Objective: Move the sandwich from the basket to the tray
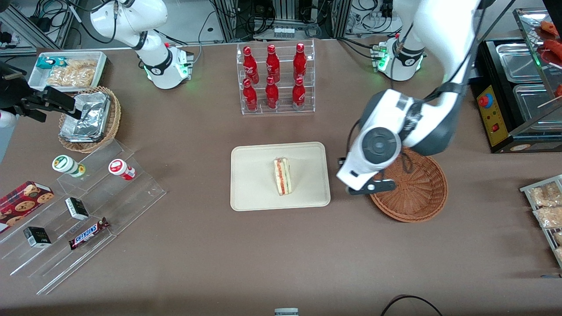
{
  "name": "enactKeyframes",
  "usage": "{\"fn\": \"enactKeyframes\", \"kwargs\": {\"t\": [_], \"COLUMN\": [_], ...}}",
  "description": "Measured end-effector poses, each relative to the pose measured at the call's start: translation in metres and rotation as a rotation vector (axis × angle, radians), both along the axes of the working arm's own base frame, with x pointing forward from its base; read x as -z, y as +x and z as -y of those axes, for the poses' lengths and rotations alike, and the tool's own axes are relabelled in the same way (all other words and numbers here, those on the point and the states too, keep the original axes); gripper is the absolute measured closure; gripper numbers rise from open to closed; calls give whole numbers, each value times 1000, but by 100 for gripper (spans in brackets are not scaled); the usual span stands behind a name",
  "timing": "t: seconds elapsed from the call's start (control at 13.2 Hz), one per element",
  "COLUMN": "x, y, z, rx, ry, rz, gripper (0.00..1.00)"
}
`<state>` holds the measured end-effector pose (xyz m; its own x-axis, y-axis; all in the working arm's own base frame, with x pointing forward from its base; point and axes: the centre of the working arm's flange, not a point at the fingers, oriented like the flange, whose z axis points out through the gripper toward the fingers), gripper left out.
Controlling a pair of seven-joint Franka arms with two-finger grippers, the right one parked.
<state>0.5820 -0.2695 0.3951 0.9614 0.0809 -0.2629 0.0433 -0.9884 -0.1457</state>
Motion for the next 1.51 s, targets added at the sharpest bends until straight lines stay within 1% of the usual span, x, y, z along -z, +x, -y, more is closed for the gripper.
{"fn": "enactKeyframes", "kwargs": {"t": [0.15,0.3,0.53,0.68,0.76,1.13,1.29,1.51], "x": [-20,-48,-90,-116,-128,-179,-192,-205], "y": [1,4,-3,-12,-17,-38,-44,-52], "z": [-46,-94,-152,-173,-180,-207,-224,-232], "rx": [20,26,52,58,59,24,11,1], "ry": [-10,-28,-62,-70,-71,-59,-58,-57], "rz": [-25,-31,-40,-32,-21,44,56,65], "gripper": [0,0,0,0,0,0,0,0]}}
